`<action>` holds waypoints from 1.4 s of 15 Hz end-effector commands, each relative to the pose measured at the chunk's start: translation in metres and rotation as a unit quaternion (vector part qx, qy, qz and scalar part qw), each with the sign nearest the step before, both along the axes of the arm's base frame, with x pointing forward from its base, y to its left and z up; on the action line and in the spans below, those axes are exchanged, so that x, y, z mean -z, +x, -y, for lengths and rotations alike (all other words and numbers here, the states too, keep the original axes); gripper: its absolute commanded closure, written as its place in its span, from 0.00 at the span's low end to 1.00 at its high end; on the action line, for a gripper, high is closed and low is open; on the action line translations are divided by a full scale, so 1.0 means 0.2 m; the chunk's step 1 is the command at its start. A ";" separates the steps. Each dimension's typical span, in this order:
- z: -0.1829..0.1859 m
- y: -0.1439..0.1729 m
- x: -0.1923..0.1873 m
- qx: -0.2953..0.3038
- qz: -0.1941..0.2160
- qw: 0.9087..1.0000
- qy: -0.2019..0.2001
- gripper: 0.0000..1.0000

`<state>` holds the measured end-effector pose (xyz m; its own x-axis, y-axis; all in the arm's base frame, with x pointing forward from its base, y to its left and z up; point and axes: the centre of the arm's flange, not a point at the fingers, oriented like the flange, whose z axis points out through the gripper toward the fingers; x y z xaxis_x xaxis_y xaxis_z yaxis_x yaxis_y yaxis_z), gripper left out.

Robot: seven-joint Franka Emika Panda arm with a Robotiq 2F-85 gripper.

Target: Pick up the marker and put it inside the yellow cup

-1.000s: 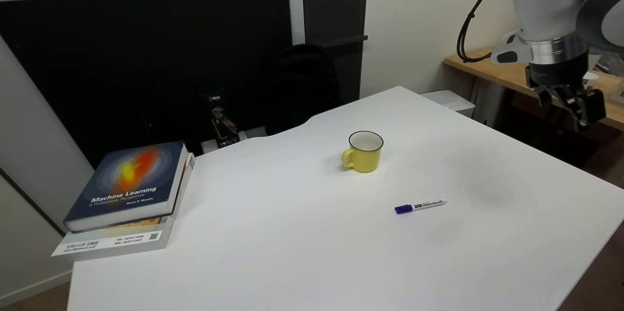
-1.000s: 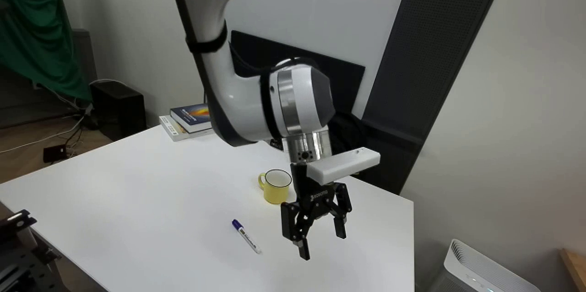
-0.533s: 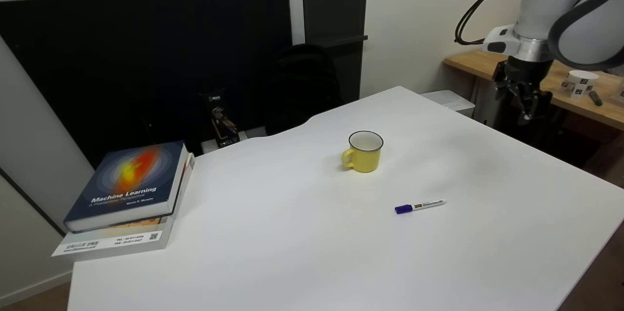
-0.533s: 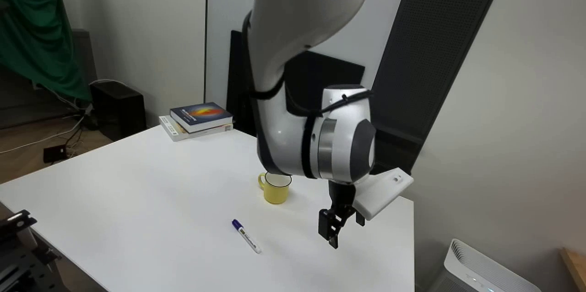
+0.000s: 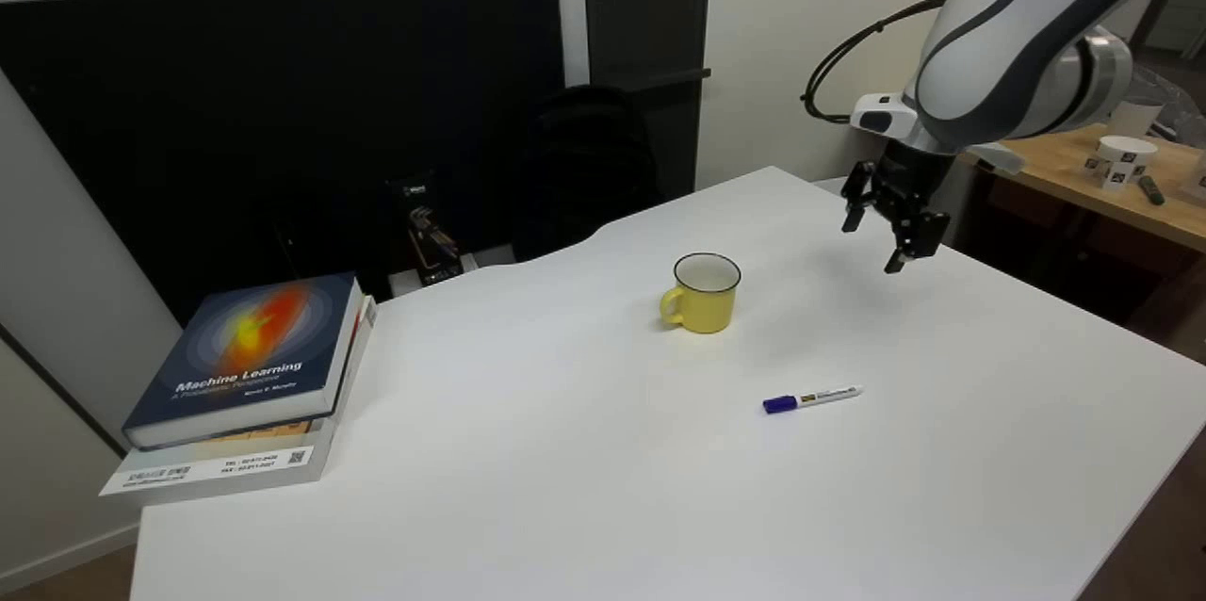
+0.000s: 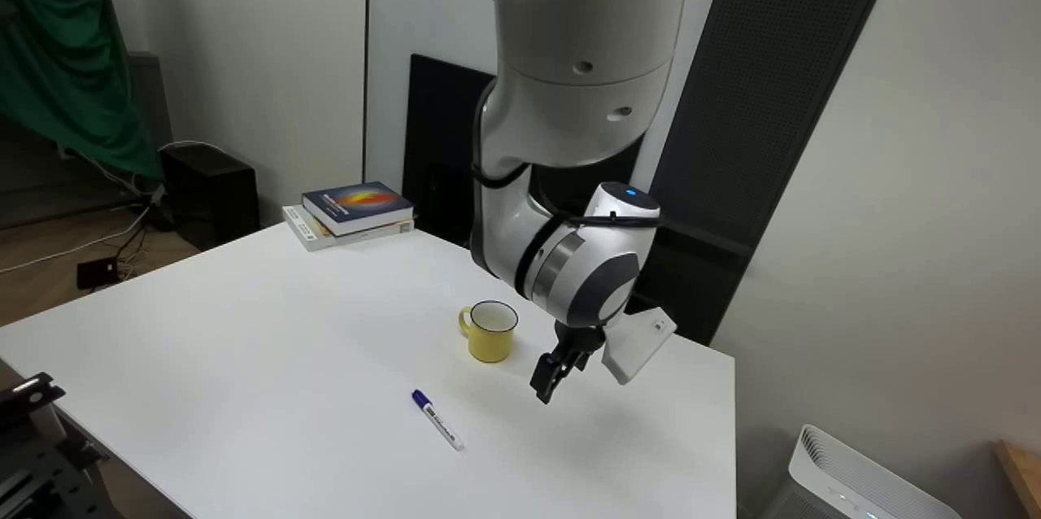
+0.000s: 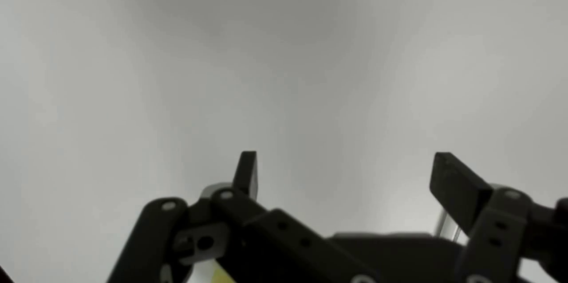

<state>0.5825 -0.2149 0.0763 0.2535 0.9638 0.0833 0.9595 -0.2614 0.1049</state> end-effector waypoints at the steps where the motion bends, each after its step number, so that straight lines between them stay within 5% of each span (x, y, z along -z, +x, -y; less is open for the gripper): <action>1: -0.11 0.14 0.04 0.026 -0.038 0.999 0.009 0.00; 7: -0.39 0.12 0.10 0.104 -0.082 0.990 -0.042 0.00; 21: -0.72 -0.01 0.36 0.129 -0.142 0.979 -0.072 0.00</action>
